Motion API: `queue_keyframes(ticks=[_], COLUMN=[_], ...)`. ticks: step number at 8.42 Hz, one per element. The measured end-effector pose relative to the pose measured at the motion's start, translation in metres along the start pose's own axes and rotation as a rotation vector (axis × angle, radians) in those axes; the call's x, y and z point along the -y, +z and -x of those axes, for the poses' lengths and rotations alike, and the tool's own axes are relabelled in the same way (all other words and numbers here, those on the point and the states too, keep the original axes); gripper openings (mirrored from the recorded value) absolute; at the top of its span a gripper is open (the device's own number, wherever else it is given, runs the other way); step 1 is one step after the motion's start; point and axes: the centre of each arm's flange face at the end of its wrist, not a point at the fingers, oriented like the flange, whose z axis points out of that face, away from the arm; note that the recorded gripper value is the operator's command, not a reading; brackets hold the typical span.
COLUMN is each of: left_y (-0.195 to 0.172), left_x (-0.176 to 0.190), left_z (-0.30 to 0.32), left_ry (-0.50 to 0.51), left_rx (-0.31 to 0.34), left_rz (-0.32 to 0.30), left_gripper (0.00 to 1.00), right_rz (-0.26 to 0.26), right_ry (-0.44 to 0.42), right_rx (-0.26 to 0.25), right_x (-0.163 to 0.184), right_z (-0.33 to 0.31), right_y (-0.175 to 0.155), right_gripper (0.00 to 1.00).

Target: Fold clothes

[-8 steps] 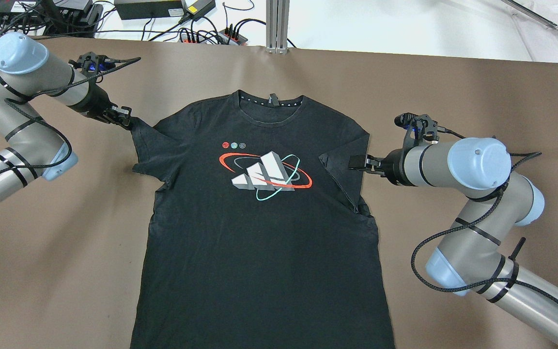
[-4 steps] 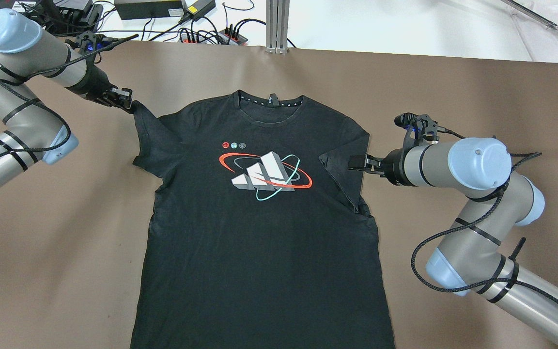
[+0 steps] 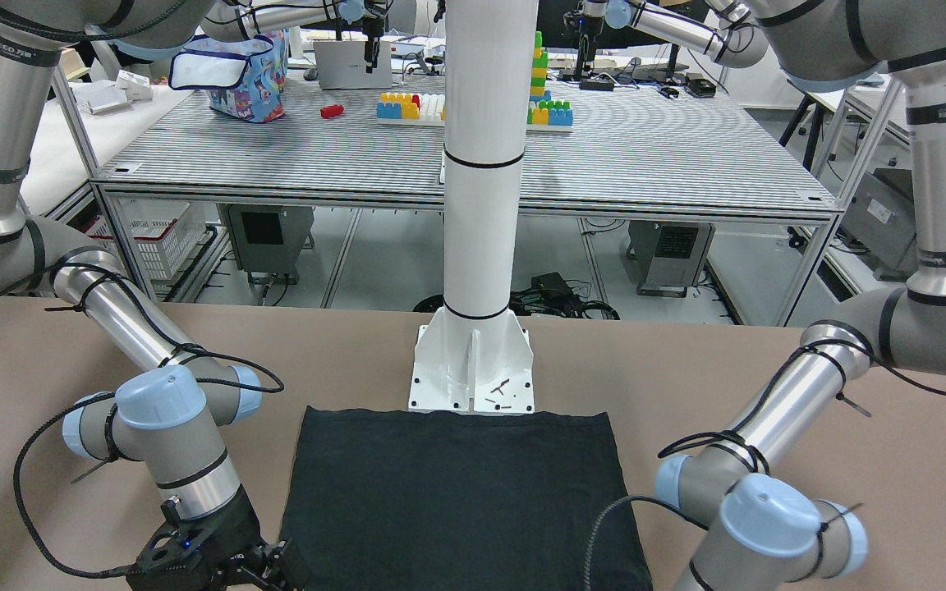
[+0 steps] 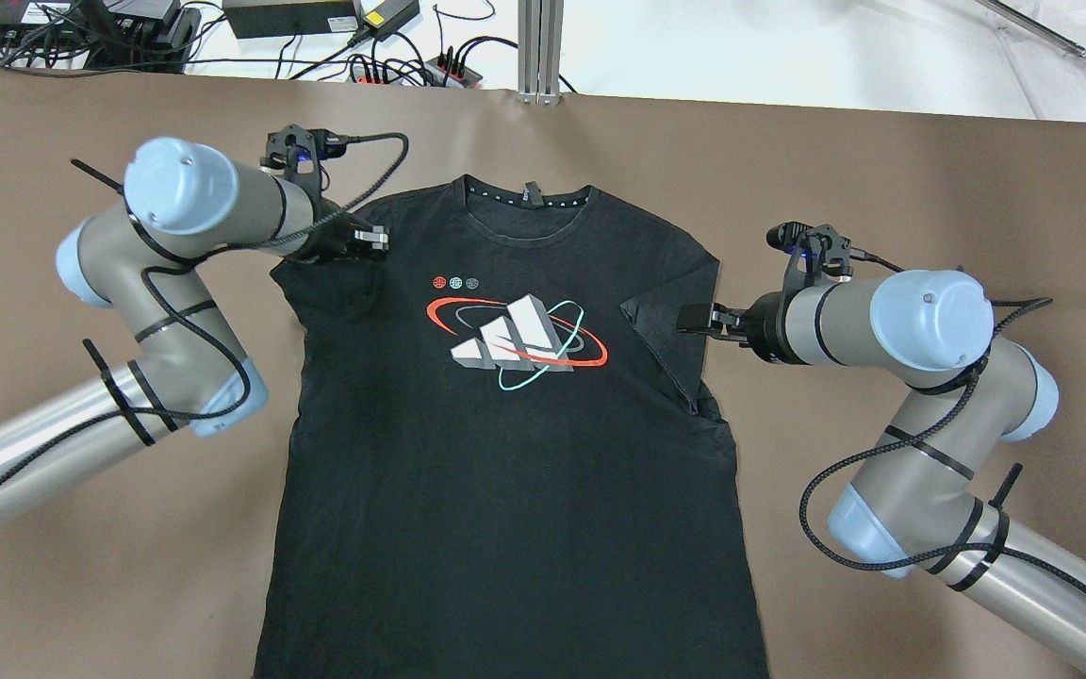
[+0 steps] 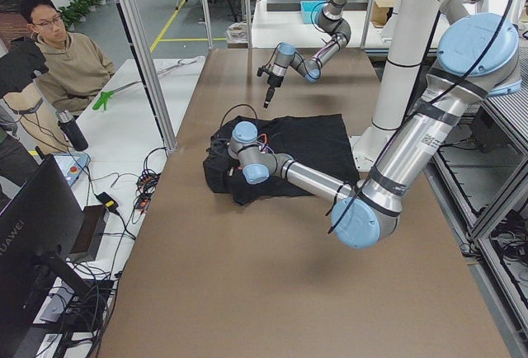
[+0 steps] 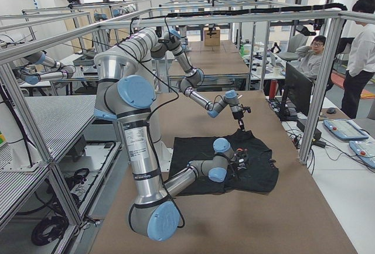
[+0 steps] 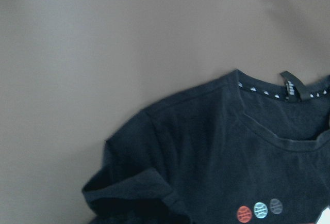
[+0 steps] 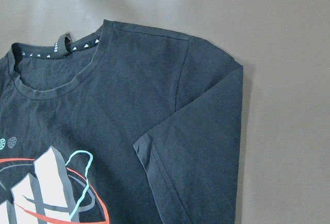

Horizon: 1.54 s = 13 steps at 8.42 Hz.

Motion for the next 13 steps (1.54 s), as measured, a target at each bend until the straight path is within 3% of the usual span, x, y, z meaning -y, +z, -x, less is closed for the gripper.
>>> queue_keyframes(ticks=[2, 7, 8, 11, 13], left_y=[0.020, 0.068, 0.073, 0.079, 0.050], left_x=[-0.029, -0.025, -0.022, -0.014, -0.030], left_z=[-0.041, -0.100, -0.104, -0.103, -0.087], left_ry=[-0.011, -0.036, -0.038, -0.046, -0.102], left_rx=[0.024, 0.132, 0.143, 0.163, 0.123], left_rz=[-0.045, -0.067, -0.073, -0.099, -0.118], left_gripper=[0.00, 0.00, 0.99, 1.00, 1.00], right_rz=[0.003, 0.007, 0.007, 0.011, -0.014], right_ry=[-0.004, -0.005, -0.005, 0.002, 0.032], right_rx=[-0.002, -0.009, -0.009, -0.015, -0.024], right_x=[-0.002, -0.004, -0.005, -0.006, -0.007], right_z=[-0.002, -0.005, -0.005, -0.003, 0.001], right_y=[0.001, 0.004, 0.004, 0.006, 0.007], right_gripper=[0.95, 0.95, 0.95, 0.95, 0.95])
